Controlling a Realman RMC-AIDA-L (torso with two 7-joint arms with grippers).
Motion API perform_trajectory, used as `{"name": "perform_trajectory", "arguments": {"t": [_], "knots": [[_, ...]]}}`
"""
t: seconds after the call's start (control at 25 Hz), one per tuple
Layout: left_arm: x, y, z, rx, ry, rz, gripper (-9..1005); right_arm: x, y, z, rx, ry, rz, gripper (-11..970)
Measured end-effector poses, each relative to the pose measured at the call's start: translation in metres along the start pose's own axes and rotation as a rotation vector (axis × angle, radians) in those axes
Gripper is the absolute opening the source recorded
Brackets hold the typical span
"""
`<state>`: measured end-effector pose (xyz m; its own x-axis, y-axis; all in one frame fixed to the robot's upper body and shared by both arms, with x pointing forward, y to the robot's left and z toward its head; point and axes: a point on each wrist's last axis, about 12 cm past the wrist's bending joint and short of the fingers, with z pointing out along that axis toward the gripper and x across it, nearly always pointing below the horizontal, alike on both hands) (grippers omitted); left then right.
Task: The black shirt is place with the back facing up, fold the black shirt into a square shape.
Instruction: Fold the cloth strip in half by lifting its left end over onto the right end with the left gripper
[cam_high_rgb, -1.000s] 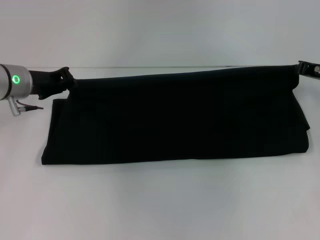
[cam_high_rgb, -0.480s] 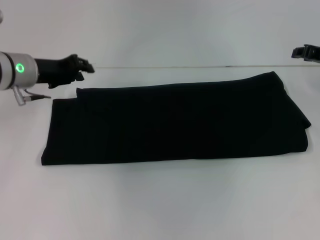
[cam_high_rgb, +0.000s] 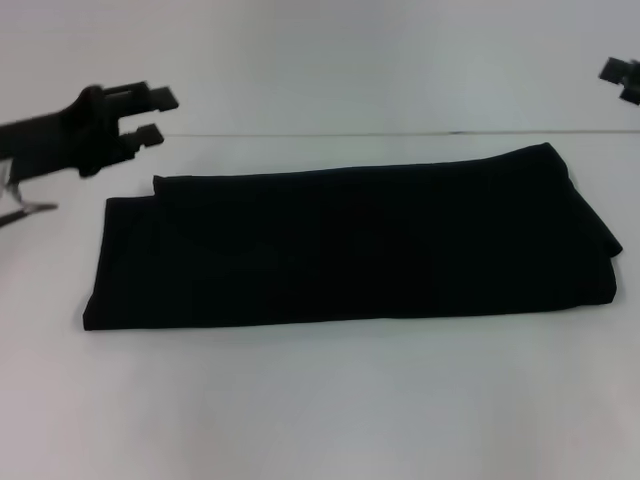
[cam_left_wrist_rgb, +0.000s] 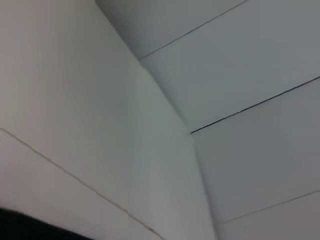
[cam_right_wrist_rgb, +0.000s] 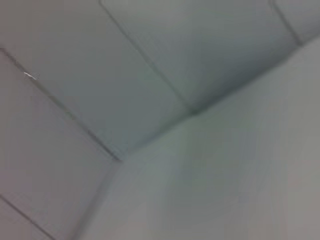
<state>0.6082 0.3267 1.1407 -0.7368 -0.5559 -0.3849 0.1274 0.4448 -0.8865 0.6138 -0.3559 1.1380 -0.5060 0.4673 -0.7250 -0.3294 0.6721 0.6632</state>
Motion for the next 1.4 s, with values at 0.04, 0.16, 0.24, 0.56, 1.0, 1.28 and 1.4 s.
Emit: {"name": "perform_trajectory", "arguments": {"t": [0.04, 0.16, 0.24, 0.56, 1.0, 1.28, 1.4], "knots": [[0.006, 0.005, -0.005, 0.014, -0.001, -0.024, 559, 0.010, -0.001, -0.011, -0.046, -0.039, 0.023, 662], [0.025, 0.022, -0.018, 0.019, 0.014, -0.095, 596, 0.039, -0.004, -0.038, -0.139, -0.162, 0.078, 687], [0.031, 0.028, -0.023, 0.015, 0.019, -0.121, 596, 0.051, -0.005, -0.052, -0.173, -0.220, 0.088, 688], [0.081, 0.072, -0.069, -0.074, -0.033, -0.389, 597, 0.060, -0.010, -0.071, -0.164, -0.193, 0.037, 688], [0.093, 0.094, -0.090, -0.192, -0.088, -0.531, 597, 0.042, -0.009, -0.065, -0.170, -0.179, -0.004, 687], [0.094, 0.099, -0.091, -0.234, -0.106, -0.553, 597, 0.042, -0.010, -0.067, -0.166, -0.183, -0.003, 688], [0.094, 0.100, -0.091, -0.238, -0.108, -0.561, 598, 0.043, -0.010, -0.068, -0.162, -0.185, 0.000, 688]]}}
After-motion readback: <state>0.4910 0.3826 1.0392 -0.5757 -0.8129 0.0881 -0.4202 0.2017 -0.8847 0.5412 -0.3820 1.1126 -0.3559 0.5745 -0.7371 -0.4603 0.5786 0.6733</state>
